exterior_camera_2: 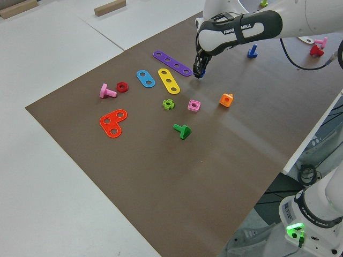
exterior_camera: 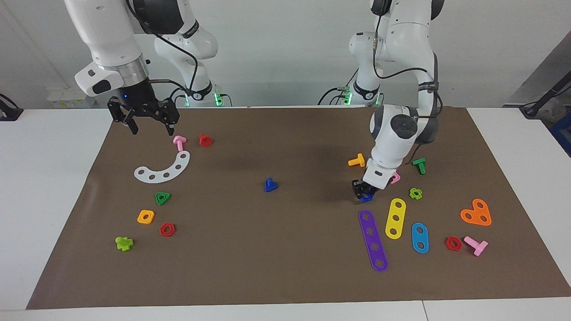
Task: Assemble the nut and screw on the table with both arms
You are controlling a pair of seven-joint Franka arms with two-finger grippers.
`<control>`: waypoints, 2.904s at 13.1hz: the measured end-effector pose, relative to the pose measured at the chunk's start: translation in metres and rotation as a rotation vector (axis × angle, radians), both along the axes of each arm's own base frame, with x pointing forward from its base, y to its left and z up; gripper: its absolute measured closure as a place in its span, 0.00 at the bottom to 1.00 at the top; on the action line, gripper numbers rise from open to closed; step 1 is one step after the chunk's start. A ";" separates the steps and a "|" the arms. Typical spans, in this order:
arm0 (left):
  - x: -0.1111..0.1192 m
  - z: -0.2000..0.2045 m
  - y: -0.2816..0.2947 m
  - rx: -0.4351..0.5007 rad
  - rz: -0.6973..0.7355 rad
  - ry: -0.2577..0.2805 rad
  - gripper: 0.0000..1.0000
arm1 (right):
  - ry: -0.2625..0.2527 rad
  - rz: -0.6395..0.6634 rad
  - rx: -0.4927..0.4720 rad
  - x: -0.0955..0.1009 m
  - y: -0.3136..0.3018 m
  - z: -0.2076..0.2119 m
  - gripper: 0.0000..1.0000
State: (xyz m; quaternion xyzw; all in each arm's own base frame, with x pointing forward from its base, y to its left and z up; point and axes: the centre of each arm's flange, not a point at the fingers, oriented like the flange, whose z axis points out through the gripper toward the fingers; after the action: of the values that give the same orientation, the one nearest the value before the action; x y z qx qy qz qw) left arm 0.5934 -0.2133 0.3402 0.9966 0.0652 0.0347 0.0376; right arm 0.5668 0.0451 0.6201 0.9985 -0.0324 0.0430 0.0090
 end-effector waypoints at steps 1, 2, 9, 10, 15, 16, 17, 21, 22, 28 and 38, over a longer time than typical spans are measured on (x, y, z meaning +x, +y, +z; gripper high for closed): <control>-0.004 0.010 -0.032 -0.009 -0.018 -0.013 0.53 | 0.001 0.002 0.000 0.000 0.000 0.000 0.00; -0.012 0.018 -0.065 -0.016 -0.035 -0.015 0.53 | 0.002 0.009 -0.001 0.000 0.000 0.000 0.00; -0.073 0.029 -0.246 -0.101 -0.136 -0.014 0.53 | 0.018 0.023 -0.003 -0.002 0.000 -0.003 0.00; -0.077 0.028 -0.254 -0.103 -0.145 -0.013 0.53 | 0.018 0.023 -0.003 -0.002 0.000 -0.003 0.00; -0.085 0.020 -0.264 -0.094 -0.163 0.001 0.53 | 0.018 0.027 -0.002 -0.002 0.002 -0.003 0.00; -0.088 0.017 -0.266 -0.092 -0.166 0.006 0.53 | 0.018 0.028 -0.002 -0.002 0.003 -0.003 0.00; -0.091 0.015 -0.269 -0.090 -0.167 0.010 0.53 | 0.019 0.028 -0.002 -0.002 0.003 -0.003 0.00; -0.099 0.000 -0.273 -0.088 -0.171 0.012 0.53 | 0.068 0.032 -0.005 -0.008 0.006 -0.007 0.00; -0.102 -0.008 -0.272 -0.082 -0.171 0.018 0.53 | 0.073 0.036 -0.006 -0.010 0.008 -0.006 0.00; -0.104 -0.032 -0.272 -0.060 -0.171 0.038 0.48 | 0.072 0.039 -0.006 -0.011 0.009 -0.005 0.00; 0.024 0.118 -0.100 -0.006 0.099 0.110 0.00 | 0.071 0.036 -0.006 -0.011 0.008 -0.005 0.00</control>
State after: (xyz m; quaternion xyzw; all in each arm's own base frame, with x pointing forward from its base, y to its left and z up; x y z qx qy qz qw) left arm 0.6170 -0.3132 0.4577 0.9924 0.1162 -0.0183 0.0351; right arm 0.5561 0.0530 0.6155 0.9998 -0.0137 0.0080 0.0123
